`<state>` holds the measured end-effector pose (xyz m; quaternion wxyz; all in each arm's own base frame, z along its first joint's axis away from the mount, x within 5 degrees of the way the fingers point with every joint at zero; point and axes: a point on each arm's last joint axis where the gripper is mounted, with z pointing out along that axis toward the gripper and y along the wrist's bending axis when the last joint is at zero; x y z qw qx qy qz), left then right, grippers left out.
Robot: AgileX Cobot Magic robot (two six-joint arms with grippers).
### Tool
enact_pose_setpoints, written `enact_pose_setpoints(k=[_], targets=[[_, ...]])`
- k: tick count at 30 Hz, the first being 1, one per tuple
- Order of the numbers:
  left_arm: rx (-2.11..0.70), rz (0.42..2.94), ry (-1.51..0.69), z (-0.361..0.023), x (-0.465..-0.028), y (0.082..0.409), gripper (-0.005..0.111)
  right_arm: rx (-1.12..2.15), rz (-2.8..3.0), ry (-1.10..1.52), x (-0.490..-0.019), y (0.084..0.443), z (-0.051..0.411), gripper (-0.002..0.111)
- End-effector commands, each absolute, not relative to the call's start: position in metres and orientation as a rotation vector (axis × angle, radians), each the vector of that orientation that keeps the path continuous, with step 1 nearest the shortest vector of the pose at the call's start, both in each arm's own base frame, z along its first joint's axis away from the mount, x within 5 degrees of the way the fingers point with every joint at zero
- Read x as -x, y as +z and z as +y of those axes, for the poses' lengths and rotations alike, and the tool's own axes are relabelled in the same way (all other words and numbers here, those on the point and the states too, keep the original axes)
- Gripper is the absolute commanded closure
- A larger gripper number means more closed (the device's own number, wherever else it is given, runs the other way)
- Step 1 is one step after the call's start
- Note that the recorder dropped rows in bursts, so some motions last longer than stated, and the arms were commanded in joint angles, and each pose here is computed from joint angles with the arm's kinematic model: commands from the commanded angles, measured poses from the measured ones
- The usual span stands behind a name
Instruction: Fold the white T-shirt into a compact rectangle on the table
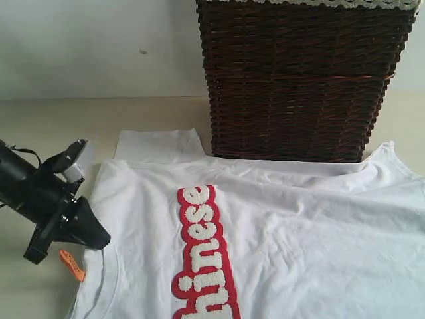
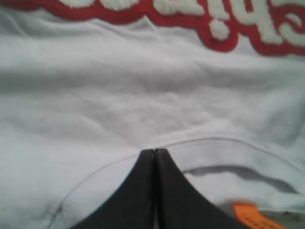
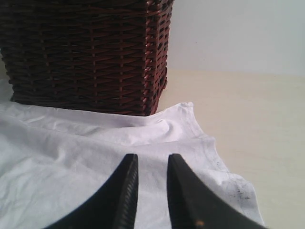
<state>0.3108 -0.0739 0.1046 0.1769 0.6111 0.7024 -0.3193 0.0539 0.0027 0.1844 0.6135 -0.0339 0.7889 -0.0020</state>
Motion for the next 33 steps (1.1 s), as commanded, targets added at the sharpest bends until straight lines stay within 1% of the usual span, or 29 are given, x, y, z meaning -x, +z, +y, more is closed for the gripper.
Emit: enact_pose_setpoints(k=[1,5,7,10,17,20,26,30,32,33], targets=[[-1.793,1.999,-0.751,-0.067,-0.311,0.092,0.107,0.079,1.81,-0.005,-0.054,0.184,0.003,0.085],[-1.818,2.026,-0.599,-0.061,-0.317,0.086,0.107,0.077,1.81,-0.004,-0.054,0.184,0.003,0.085],[-1.844,2.026,-0.574,-0.057,-0.317,0.085,0.107,0.077,1.81,-0.004,-0.054,0.184,0.003,0.085],[-1.918,2.009,-0.611,-0.048,-0.312,0.085,0.107,0.077,1.81,-0.004,-0.054,0.184,0.003,0.085],[-2.178,1.943,-0.828,-0.016,-0.289,0.087,0.107,0.078,1.81,-0.005,-0.054,0.184,0.003,0.085],[-2.122,1.975,-0.827,-0.009,-0.29,0.087,0.107,0.078,1.81,-0.005,-0.054,0.184,0.003,0.085],[-1.916,2.022,-0.853,-0.012,-0.297,0.09,0.107,0.078,1.81,-0.005,-0.054,0.184,0.003,0.085],[-1.88,2.014,-0.837,-0.014,-0.301,0.097,0.107,0.077,1.81,-0.004,-0.054,0.184,0.003,0.085],[-1.872,1.996,-0.831,-0.014,-0.302,0.105,0.104,0.077,1.81,-0.004,-0.054,0.184,0.003,0.085],[-1.864,1.983,-0.835,-0.014,-0.303,0.112,0.101,0.077,1.81,-0.004,-0.054,0.184,0.003,0.085]])
